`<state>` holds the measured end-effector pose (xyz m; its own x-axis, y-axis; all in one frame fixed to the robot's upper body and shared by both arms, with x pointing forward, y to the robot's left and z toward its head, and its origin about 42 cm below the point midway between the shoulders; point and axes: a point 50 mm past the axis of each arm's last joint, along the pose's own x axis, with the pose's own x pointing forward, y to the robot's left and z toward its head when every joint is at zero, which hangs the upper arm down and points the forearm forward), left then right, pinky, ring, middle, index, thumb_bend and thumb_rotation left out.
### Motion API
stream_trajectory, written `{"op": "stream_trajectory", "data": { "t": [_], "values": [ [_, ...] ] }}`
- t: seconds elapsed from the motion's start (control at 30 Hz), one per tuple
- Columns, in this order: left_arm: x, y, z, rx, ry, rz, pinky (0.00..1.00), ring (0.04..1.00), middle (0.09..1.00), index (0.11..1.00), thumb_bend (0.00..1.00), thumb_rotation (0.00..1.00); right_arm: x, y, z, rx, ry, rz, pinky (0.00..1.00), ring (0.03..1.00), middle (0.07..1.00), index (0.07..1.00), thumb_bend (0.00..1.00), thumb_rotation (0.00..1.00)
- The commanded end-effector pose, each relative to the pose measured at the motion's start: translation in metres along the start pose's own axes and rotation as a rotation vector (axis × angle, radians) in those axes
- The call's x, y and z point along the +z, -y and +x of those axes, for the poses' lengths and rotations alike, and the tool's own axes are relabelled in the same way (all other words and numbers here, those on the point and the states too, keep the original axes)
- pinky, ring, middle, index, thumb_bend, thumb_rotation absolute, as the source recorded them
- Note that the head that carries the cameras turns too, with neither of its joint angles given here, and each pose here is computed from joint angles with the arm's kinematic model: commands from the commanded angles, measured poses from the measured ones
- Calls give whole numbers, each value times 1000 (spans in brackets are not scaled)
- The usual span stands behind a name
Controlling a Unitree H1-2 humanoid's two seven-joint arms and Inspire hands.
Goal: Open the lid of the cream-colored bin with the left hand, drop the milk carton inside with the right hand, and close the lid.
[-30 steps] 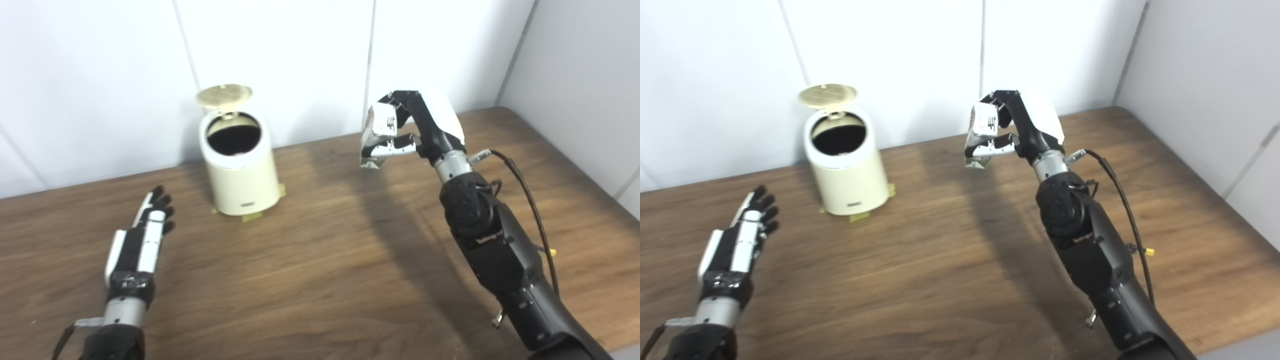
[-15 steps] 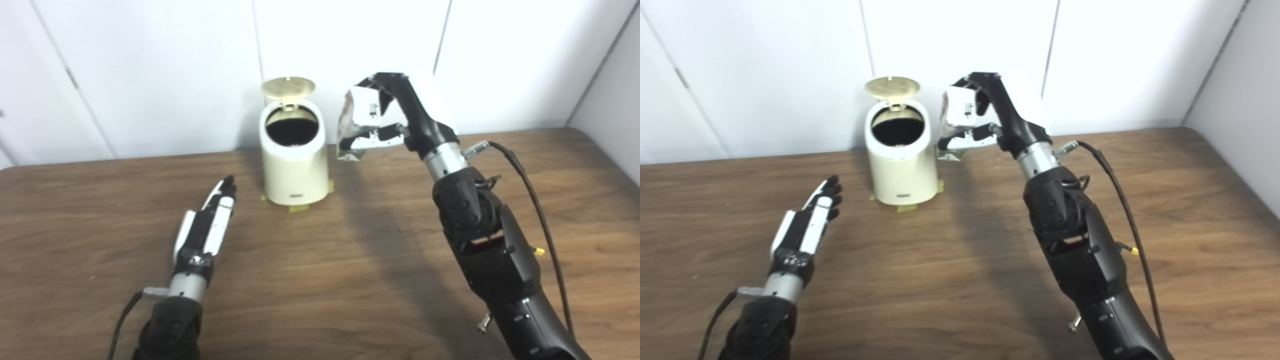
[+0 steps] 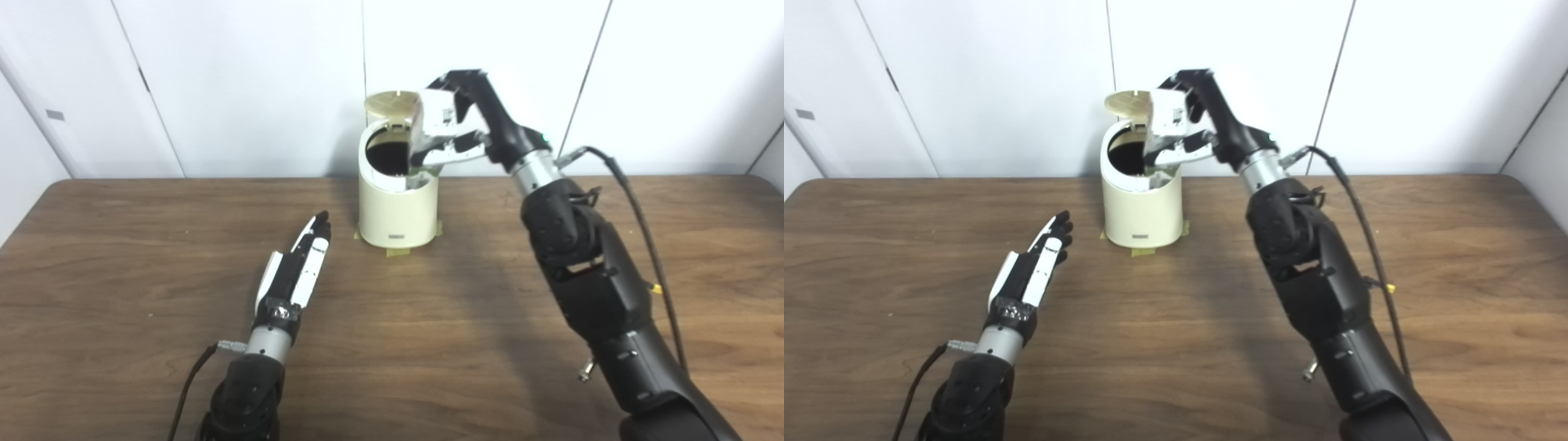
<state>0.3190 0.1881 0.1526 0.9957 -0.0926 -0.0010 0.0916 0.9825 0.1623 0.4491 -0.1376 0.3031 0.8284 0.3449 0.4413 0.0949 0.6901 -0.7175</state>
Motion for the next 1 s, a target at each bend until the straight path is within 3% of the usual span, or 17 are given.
{"op": "stream_trajectory", "data": {
  "t": [0.0, 0.4, 0.97],
  "values": [
    [13, -1, 4, 22, 72, 6, 962, 961, 969, 981, 516, 997, 26, 23, 28, -85, 135, -34, 390, 409, 504, 509, 517, 0],
    [13, -1, 0, 48, 69, -14, 955, 962, 954, 977, 511, 982, 13, -1, 53, -51, 165, -154, 368, 392, 507, 528, 514, 0],
    [11, 0, -3, 50, 60, -24, 958, 958, 954, 978, 525, 977, -2, 0, 61, -82, 132, -153, 382, 394, 504, 532, 514, 0]
  ]
}}
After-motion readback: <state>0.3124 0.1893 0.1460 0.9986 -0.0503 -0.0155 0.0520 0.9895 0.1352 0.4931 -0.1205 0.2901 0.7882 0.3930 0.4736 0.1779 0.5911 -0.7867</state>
